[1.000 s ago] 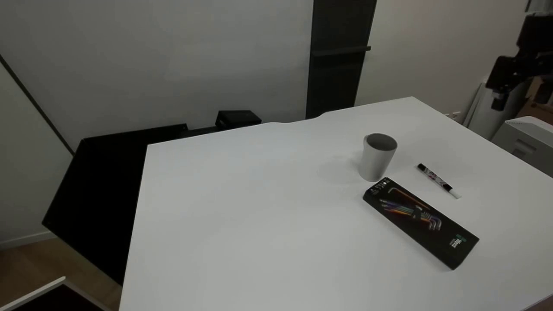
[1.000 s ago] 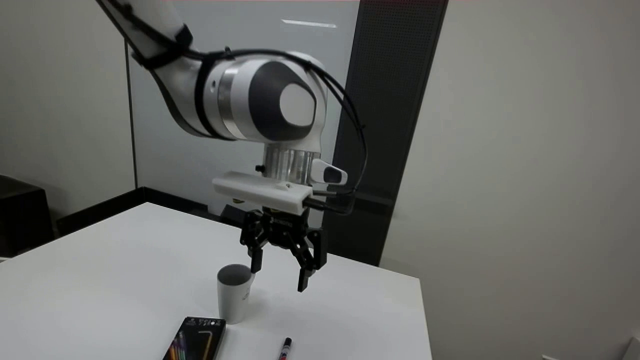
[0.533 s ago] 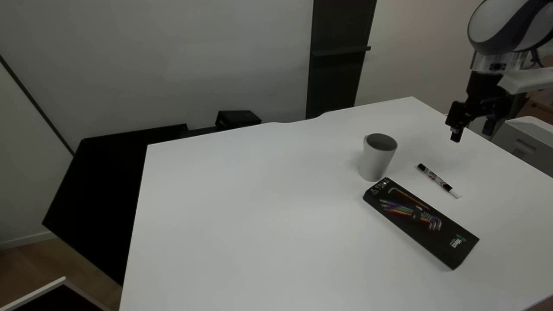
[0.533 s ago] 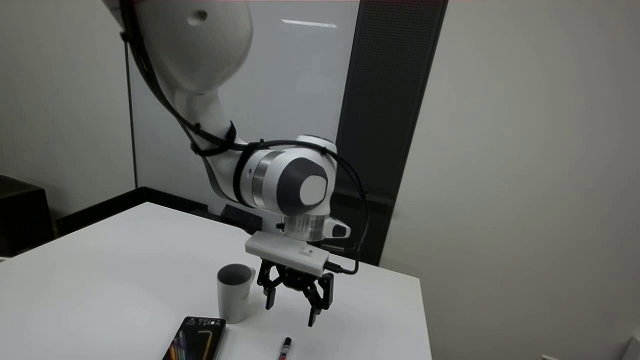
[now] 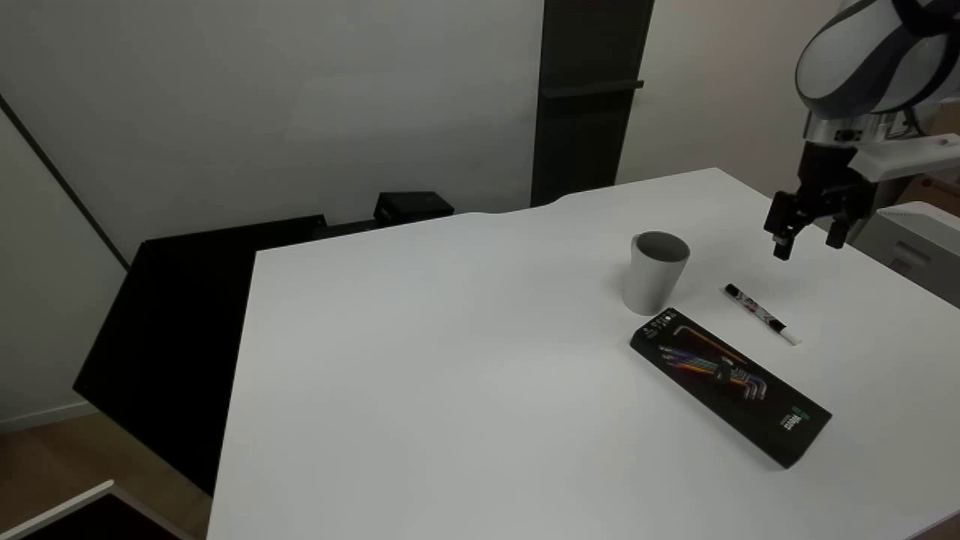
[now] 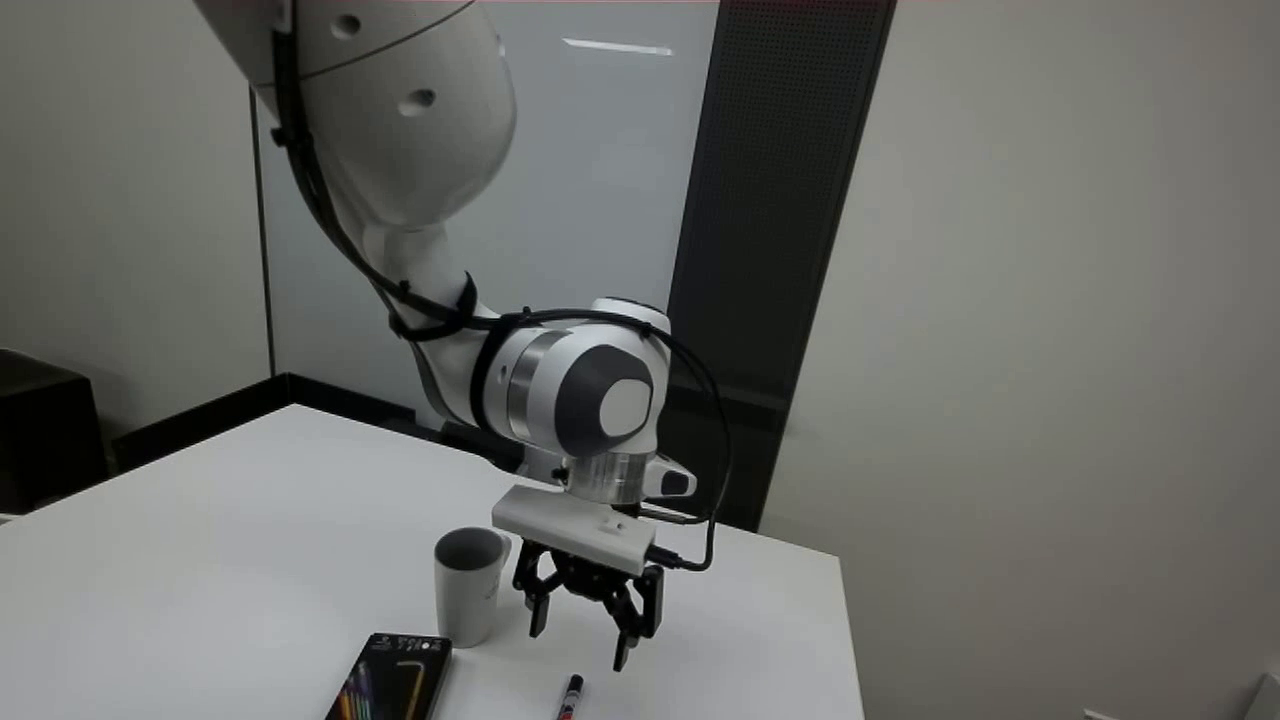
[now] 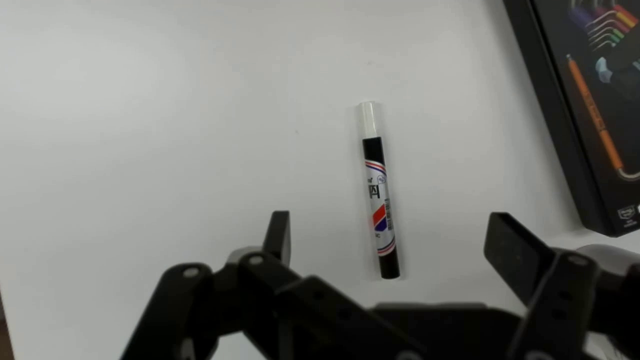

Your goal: Put the marker inside the mug then take the marker out of the mug

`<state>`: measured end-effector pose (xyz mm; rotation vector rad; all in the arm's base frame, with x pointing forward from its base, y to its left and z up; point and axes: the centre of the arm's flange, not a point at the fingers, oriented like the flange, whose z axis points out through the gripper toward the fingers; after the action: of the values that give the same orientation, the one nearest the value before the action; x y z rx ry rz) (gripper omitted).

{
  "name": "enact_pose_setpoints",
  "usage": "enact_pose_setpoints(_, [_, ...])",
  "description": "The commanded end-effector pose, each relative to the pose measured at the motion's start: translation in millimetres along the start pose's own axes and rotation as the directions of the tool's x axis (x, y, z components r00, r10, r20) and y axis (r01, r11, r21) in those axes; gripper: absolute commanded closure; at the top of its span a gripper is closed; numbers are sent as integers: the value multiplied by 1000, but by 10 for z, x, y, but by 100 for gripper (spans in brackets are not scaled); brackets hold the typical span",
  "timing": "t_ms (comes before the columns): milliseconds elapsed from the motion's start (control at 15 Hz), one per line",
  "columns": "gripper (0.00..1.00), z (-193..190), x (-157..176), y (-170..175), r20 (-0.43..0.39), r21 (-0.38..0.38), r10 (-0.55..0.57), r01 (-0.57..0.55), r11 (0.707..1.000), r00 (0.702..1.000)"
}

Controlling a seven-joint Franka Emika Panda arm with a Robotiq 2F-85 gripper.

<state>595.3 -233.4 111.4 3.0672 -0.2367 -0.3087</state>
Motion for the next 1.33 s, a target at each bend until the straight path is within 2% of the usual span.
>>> enact_pose_setpoints(0, [0,363,-11,-61,-1,-8,-6,6,1000,1000])
enact_pose_setpoints(267, [0,769,-128,-144,17,-7,-17,18,1000,1000])
enact_pose_setpoints(467, [0,943,-196,-181,-49,-10,-12,11,1000,999])
enact_pose_setpoints(667, [0,1039,-216,-154,-159,-21,19,-22,1000,987])
enact_pose_setpoints(800, [0,1067,-247,-131,-182,-6,35,-37,999,983])
enact_pose_setpoints(1133, [0,1186,-308,-74,-145,28,81,-78,997,986])
enact_pose_setpoints(1200, [25,1197,-317,-62,-149,30,87,-84,996,985])
enact_pose_setpoints(1267, [26,1208,-319,-41,-155,29,94,-91,995,983])
